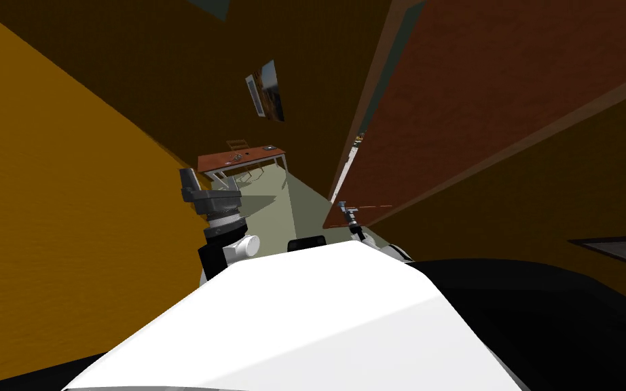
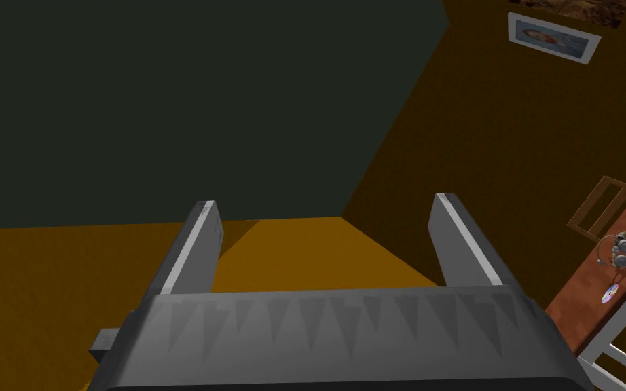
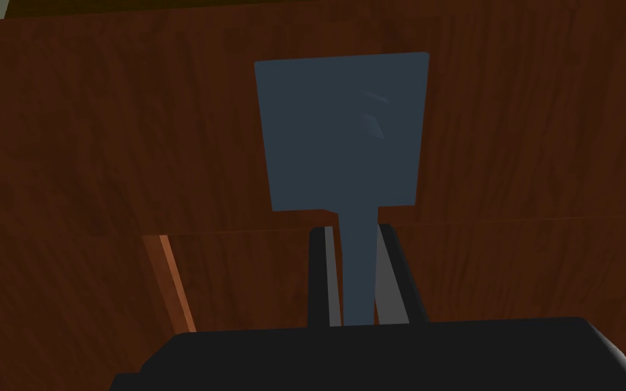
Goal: Pull the door open
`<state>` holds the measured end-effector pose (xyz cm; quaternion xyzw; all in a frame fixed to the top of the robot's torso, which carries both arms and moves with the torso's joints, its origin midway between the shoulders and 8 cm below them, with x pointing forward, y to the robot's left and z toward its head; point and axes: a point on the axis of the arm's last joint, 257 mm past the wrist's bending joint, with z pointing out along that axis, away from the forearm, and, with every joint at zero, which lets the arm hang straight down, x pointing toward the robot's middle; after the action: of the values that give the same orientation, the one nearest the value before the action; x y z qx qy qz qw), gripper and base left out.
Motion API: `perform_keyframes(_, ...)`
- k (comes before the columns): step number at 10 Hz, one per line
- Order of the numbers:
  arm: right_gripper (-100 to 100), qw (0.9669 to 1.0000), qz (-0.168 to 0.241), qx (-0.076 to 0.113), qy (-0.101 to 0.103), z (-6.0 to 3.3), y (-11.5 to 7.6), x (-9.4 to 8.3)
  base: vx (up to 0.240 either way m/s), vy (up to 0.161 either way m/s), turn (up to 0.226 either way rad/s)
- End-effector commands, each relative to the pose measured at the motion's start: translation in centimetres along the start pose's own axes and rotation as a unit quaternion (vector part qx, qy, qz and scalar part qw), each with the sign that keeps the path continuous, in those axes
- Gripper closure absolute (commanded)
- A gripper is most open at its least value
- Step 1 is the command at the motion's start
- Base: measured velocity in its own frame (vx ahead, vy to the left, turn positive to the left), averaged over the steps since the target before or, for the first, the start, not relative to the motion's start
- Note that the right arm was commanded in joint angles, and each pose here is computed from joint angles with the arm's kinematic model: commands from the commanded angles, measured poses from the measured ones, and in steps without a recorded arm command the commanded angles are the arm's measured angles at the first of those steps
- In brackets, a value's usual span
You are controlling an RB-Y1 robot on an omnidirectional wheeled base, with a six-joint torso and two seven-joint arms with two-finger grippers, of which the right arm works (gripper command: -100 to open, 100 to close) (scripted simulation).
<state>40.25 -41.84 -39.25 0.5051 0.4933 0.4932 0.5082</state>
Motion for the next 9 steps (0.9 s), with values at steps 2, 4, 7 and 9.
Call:
perform_keyframes(2,100,0.9999,0.0,0.001,0.017,-1.89,-0.1,-0.3,-0.202,-0.058,0.119)
perform_keyframes(4,100,0.9997,0.001,0.001,0.024,-2.59,-0.1,-0.4,-0.173,-0.058,0.086)
perform_keyframes(7,100,0.9991,0.002,0.001,0.043,-4.46,0.0,-0.7,-0.169,-0.058,0.1)
perform_keyframes(9,100,0.999,0.003,0.004,0.045,-4.8,-0.2,-0.5,-0.094,-0.032,0.082)
